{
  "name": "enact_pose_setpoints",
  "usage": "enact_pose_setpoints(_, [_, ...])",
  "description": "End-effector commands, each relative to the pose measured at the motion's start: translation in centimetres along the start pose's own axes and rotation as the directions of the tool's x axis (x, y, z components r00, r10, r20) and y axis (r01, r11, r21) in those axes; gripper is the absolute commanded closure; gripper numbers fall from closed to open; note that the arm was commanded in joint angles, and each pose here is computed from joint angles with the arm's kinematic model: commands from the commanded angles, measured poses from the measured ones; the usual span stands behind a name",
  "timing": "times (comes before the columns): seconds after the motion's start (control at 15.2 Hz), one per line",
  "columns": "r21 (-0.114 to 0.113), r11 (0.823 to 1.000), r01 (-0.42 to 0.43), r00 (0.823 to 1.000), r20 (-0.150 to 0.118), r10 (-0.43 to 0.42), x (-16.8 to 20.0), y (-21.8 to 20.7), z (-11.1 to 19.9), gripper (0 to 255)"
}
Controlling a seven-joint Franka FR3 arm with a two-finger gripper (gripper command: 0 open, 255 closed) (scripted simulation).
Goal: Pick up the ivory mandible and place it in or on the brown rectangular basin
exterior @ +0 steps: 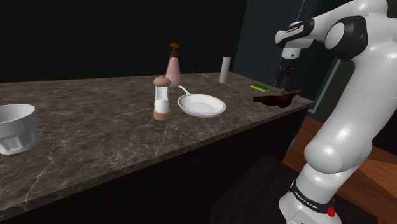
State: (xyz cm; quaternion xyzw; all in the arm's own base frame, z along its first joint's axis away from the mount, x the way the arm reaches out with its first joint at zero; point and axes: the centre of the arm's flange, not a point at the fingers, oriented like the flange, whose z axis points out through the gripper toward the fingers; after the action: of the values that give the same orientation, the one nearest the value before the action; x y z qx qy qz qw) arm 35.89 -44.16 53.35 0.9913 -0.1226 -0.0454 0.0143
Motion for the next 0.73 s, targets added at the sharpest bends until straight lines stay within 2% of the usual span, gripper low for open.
enact_pose_setpoints(0.0, [0.000,1.000,0.000,1.000,0.000,0.000,0.1,0.1,-2.0,0])
enact_pose_setpoints(0.13, [0.000,1.000,0.000,1.000,0.000,0.000,0.1,0.1,-4.3,0])
enact_pose_setpoints(0.66, [0.000,1.000,0.000,1.000,0.000,0.000,0.1,0.1,-4.3,0])
